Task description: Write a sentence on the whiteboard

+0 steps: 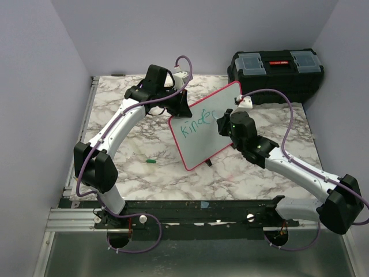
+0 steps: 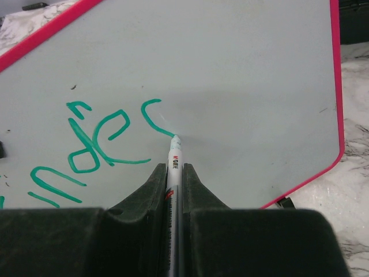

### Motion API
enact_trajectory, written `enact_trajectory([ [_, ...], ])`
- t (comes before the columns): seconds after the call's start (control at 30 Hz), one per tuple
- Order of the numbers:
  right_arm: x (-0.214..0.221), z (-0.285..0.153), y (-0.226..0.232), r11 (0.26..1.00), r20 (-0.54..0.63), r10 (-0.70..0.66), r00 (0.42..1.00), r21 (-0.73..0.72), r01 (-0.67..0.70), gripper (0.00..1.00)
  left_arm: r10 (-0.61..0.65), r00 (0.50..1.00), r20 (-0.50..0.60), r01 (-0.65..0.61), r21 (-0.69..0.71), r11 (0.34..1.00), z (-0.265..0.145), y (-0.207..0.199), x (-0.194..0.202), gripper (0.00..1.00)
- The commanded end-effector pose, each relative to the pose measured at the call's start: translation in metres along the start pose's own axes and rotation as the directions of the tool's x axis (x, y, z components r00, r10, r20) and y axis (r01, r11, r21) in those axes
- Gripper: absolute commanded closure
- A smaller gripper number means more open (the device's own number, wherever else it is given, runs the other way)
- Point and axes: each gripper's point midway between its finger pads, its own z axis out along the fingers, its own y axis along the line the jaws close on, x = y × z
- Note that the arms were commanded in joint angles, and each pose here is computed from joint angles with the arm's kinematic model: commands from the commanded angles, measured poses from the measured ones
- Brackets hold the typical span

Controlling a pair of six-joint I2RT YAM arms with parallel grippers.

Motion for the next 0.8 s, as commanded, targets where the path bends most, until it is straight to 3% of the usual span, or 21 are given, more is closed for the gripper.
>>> enact_trajectory([
  [0.0,0.013,0.003,-0.007,0.999,-0.042,-0.01,0.999,0.035,0.011,0.99,0.093,0.994,0.056,-0.091,-0.039,0.995,-0.014,-0.004,-0.019,1.0],
  [0.4,0.009,-0.005,0.025,0.988,-0.054,-0.012,0.998,-0.153,0.004,0.99,0.095,0.994,0.058,-0.093,-0.04,0.995,-0.014,-0.004,-0.019,1.0],
  [0.77,-0.023,-0.025,0.008,0.995,0.054,0.026,0.998,-0.095,-0.021,0.99,0.094,0.994,0.056,-0.092,-0.041,0.995,-0.014,-0.004,-0.019,1.0],
])
